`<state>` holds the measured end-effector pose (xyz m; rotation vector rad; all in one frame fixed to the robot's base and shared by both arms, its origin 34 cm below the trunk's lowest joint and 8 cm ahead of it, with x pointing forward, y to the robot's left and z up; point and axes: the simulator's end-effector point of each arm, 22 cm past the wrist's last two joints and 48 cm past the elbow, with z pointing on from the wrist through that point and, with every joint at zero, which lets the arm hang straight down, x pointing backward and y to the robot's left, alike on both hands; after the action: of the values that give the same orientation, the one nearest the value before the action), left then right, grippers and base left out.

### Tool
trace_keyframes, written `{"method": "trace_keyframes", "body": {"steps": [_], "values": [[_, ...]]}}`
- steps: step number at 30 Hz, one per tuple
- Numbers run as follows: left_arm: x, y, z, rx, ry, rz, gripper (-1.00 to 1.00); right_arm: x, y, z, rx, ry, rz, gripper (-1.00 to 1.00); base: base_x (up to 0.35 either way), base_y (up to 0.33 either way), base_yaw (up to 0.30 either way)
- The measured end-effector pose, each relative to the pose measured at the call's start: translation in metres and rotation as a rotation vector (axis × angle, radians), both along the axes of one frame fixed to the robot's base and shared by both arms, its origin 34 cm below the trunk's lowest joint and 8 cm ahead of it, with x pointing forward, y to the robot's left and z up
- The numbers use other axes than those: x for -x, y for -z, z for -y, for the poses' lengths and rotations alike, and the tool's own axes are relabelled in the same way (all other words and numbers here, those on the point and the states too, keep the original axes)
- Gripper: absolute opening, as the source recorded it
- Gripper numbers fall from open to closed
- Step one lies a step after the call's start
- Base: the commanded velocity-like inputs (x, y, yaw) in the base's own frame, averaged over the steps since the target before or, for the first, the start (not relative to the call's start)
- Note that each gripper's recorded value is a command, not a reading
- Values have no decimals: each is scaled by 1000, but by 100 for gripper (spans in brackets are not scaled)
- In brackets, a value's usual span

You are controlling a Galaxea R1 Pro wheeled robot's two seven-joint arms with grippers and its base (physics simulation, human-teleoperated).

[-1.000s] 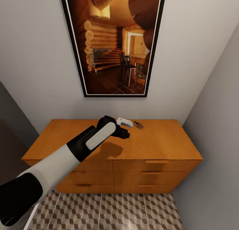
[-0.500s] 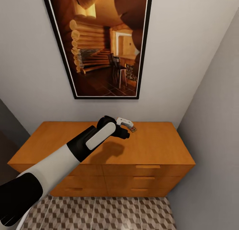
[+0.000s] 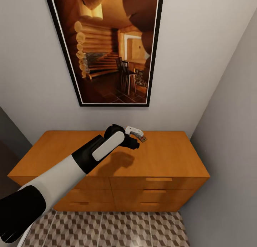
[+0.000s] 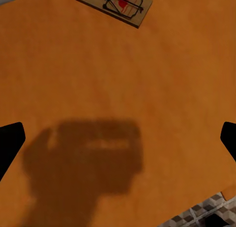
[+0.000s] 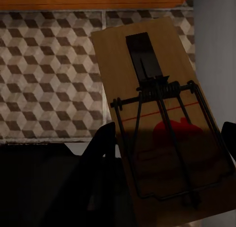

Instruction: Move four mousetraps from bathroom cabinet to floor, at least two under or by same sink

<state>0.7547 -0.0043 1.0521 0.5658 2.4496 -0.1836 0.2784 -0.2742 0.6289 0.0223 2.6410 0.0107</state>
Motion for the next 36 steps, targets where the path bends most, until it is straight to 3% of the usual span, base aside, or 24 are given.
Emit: {"method": "trace_keyframes", "body": {"steps": [22, 36], "values": [[0, 0, 0, -1, -1, -1, 100, 0, 0, -2, -3, 0, 0, -100, 88, -2, 0], [0, 0, -1, -1, -1, -1, 100, 0, 0, -2, -3, 0, 0, -100, 0, -138, 0]]}}
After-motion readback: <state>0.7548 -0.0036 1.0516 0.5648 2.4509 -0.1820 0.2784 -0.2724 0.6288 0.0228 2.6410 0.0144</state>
